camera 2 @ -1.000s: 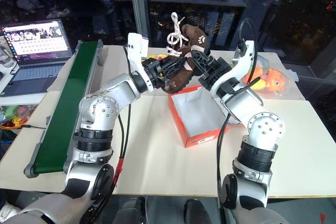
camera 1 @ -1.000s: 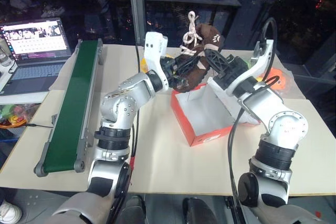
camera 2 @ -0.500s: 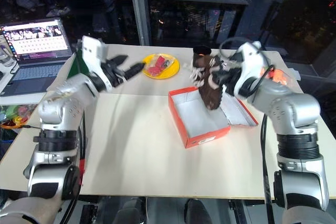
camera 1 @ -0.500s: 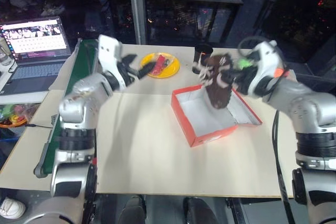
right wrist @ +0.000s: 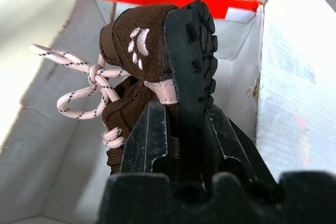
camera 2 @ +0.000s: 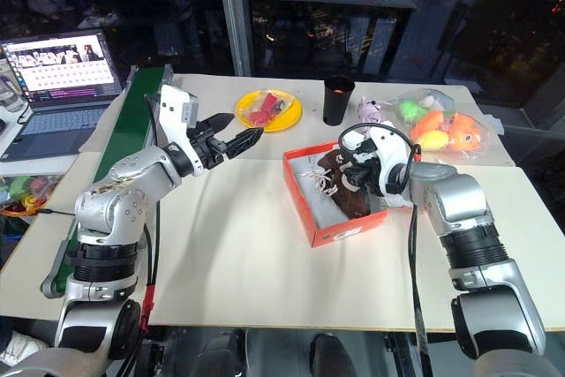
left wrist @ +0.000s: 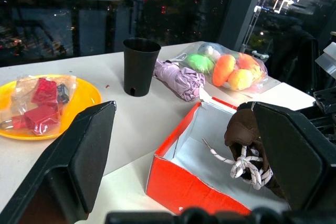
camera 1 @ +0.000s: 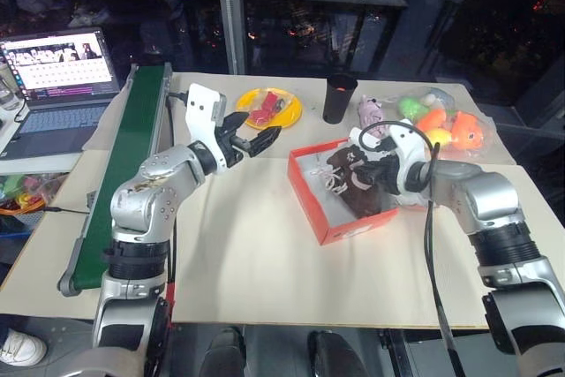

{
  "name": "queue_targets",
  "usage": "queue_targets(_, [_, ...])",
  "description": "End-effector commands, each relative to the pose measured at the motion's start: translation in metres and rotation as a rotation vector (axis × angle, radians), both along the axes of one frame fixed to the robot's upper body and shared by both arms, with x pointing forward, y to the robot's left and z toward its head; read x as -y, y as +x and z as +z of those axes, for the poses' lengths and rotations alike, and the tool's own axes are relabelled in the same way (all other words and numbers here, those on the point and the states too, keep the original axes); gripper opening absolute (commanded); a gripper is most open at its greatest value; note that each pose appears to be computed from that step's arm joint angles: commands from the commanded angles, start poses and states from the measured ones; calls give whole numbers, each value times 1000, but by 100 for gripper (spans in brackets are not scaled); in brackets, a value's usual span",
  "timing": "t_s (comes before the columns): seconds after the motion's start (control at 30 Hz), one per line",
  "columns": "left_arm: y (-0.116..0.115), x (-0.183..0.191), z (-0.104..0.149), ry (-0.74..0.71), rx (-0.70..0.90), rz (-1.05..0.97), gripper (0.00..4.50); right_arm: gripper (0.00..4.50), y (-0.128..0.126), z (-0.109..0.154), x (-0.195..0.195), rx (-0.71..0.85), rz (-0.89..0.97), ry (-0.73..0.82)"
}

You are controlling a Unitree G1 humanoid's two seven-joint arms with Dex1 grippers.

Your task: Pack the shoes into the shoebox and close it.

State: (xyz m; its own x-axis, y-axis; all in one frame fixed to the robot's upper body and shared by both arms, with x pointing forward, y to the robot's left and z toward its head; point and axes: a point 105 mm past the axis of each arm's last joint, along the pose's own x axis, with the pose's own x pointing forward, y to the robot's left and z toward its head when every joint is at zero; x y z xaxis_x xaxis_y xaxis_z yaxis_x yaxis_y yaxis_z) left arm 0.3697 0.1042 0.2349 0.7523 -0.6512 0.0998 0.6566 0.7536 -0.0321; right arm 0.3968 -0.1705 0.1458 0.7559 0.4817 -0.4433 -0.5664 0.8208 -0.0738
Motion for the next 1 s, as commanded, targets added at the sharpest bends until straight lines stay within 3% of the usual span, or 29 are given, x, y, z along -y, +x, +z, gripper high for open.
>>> queue_targets(0.03, [-7, 4, 14, -15, 53, -16, 444, 36, 11, -8, 0, 39, 15, -63])
queue_targets(0.13, [-8, 5, 15, -17, 58, -17, 444, 36, 21, -24, 4, 42, -5, -108])
queue_targets(0.33, [-12, 5, 15, -18, 59, -11, 444, 36, 38, -26, 9, 83, -53, -120])
queue_targets(0.4, [-13, 5, 14, -16, 58, -9, 450, 132, 45, -21, 12, 109, -87, -117])
queue_targets(0.57, [-13, 7, 14, -13, 55, -10, 450, 295, 53, -5, 9, 174, -86, -126])
queue_targets(0.7, [-14, 6, 12, -4, 49, -11, 450, 433, 54, 22, 0, 251, -70, -98])
queue_targets(1.0, [-5, -12, 2, 49, 38, 77, 450, 446, 27, 91, -39, 373, 18, 77])
